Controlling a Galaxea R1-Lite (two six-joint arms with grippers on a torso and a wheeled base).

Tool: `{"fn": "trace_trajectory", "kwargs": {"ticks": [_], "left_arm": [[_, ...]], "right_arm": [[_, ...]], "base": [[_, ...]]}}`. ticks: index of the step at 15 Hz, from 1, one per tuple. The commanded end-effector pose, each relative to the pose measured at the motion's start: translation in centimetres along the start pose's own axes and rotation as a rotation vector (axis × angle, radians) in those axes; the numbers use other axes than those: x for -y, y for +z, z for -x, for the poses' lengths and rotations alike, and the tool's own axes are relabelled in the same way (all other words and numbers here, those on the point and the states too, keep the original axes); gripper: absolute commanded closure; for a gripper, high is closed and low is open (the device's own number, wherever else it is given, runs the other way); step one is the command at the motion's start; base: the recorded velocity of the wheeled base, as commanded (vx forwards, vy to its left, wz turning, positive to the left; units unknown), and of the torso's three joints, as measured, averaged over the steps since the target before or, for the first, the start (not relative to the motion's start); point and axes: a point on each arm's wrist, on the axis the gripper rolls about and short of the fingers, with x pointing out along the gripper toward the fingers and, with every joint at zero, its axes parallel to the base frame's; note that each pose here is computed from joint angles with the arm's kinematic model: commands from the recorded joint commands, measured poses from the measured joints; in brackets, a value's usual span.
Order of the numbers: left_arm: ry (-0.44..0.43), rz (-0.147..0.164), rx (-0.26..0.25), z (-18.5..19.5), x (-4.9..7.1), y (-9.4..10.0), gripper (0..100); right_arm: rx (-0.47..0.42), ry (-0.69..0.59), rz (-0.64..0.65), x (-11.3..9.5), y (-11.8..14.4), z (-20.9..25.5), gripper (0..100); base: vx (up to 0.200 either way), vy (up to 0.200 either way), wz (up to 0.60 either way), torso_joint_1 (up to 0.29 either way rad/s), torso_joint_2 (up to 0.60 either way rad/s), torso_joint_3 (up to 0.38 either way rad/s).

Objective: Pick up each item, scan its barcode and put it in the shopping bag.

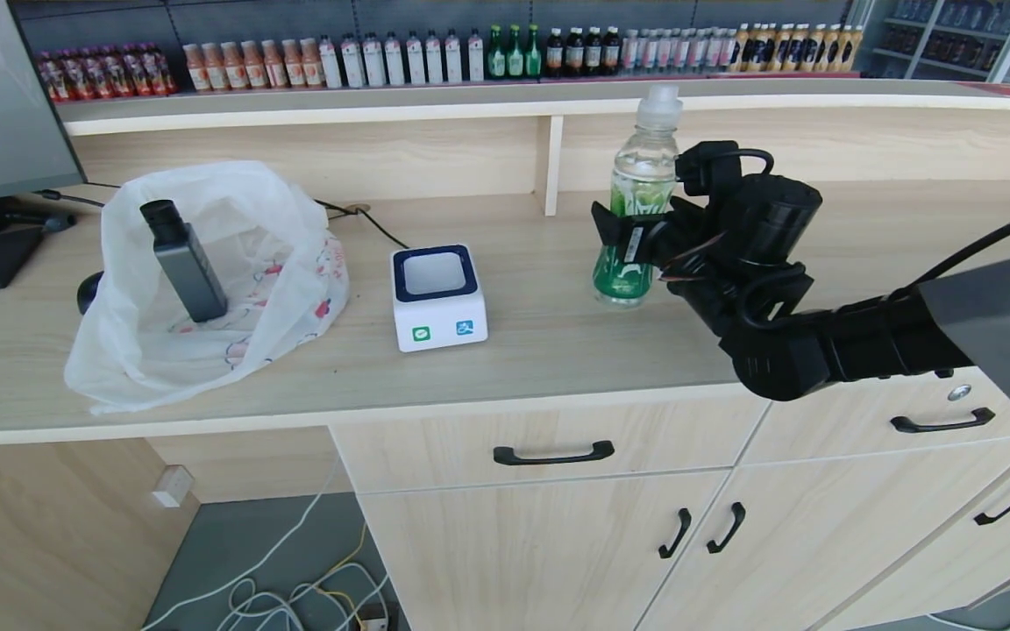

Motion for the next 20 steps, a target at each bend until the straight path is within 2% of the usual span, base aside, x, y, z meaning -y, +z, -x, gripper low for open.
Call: {"fn": "trace_trajectory", "kwargs": {"ticks": [1, 7, 8, 20], "left_arm": [[0.002, 0.0, 0.001, 0.0, 0.0, 0.0, 0], [0.0, 0.0, 0.001, 0.0, 0.0, 0.0, 0], [0.0, 0.0, 0.001, 0.0, 0.0, 0.0, 0], [0.0, 0.0, 0.001, 0.0, 0.0, 0.0, 0]], "right_arm": [[-0.001, -0.004, 0.001, 0.1, -0.2, -0.1, 0], [0.008, -0.002, -0.001, 0.0, 0.1, -0.2, 0], [0.009, 0.0, -0.001, -0.2, 0.2, -0.2, 100], [0.045, 0.0, -0.005, -0.1, 2.0, 0.3, 100]], "base": [[0.0, 0.0, 0.0, 0.0, 0.0, 0.0], [0.0, 0.0, 0.0, 0.0, 0.0, 0.0], [0.0, 0.0, 0.0, 0.0, 0.0, 0.0], [0.0, 0.0, 0.0, 0.0, 0.0, 0.0]]}}
